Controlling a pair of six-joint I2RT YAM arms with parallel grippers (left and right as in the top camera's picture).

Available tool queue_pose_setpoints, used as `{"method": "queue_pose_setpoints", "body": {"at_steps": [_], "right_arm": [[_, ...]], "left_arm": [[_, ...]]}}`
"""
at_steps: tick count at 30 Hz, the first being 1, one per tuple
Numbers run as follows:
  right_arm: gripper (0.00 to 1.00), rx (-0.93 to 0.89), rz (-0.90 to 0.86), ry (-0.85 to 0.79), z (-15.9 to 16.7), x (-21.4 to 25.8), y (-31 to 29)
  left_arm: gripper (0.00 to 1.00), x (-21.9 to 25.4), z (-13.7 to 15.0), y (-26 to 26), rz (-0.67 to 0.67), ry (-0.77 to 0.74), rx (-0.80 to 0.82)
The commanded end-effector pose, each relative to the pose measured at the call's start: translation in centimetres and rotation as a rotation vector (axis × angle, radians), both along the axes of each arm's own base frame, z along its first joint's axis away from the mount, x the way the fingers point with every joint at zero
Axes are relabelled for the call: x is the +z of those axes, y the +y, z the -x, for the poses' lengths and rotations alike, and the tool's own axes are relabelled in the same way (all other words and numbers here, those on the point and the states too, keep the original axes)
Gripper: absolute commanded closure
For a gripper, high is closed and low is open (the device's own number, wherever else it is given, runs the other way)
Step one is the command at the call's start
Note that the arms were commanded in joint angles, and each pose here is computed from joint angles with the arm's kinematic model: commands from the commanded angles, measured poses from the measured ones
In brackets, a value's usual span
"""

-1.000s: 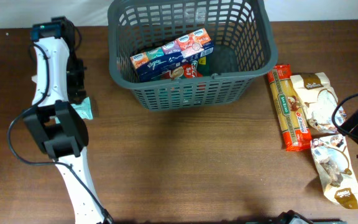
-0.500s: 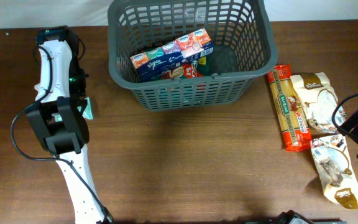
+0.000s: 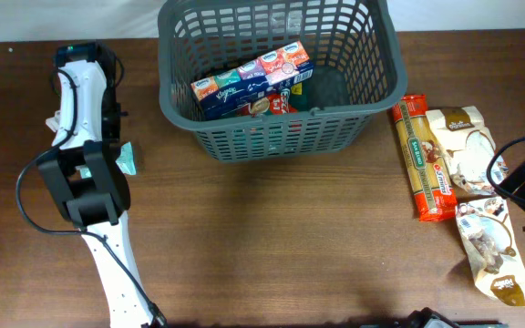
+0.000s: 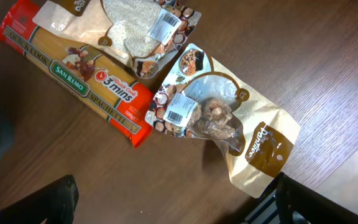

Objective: Pack container
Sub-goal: 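Lower the left gripper onto the mint-green bar and grasp it, then carry the mint-green bar into the basket and release it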

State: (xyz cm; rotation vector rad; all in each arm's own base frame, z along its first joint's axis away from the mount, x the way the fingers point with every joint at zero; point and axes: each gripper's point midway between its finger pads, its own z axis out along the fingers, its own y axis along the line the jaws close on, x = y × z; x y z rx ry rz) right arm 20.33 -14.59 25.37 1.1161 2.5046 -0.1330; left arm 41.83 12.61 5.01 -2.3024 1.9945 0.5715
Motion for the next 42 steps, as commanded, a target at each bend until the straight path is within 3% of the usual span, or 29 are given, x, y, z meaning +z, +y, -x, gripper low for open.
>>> {"method": "queue_pose_setpoints", "body": {"at_steps": [1,8,10,13,23,27,35,42], "right_arm": [[0.01,-0.003,0.014,0.000,0.1,0.2,-0.3],[0.01,-0.003,0.014,0.000,0.1,0.2,-0.3],[0.01,-0.003,0.014,0.000,0.1,0.2,-0.3],[0.01,-0.003,0.014,0.000,0.1,0.2,-0.3],[0.01,-0.003,0.013,-0.001,0.1,0.2,-0.3],[0.01,-0.003,0.014,0.000,0.1,0.2,-0.3],[0.01,-0.003,0.014,0.000,0.1,0.2,-0.3],[0.01,-0.003,0.014,0.000,0.1,0.2,-0.3]], "left_arm": [[0.08,-2.1,1.3,0.7,-0.006,0.067,-0.021],[0.10,-4.5,1.8,0.5,0.015,0.085,-0.043],[0.37,-4.6,1.4,0.5,0.019,0.077,-0.067],[0.98,-4.8,0.9,0.6,0.021,0.060,-0.091],[0.98,-4.5,-0.2,1.0,0.002,0.018,-0.094],[0.98,-1.6,-2.6,2.1,-0.025,-0.087,-0.086],[0.98,14.5,-11.1,4.2,-0.173,-0.537,-0.305],[0.98,30.8,-13.0,0.9,-0.298,-0.959,-0.584]]}}
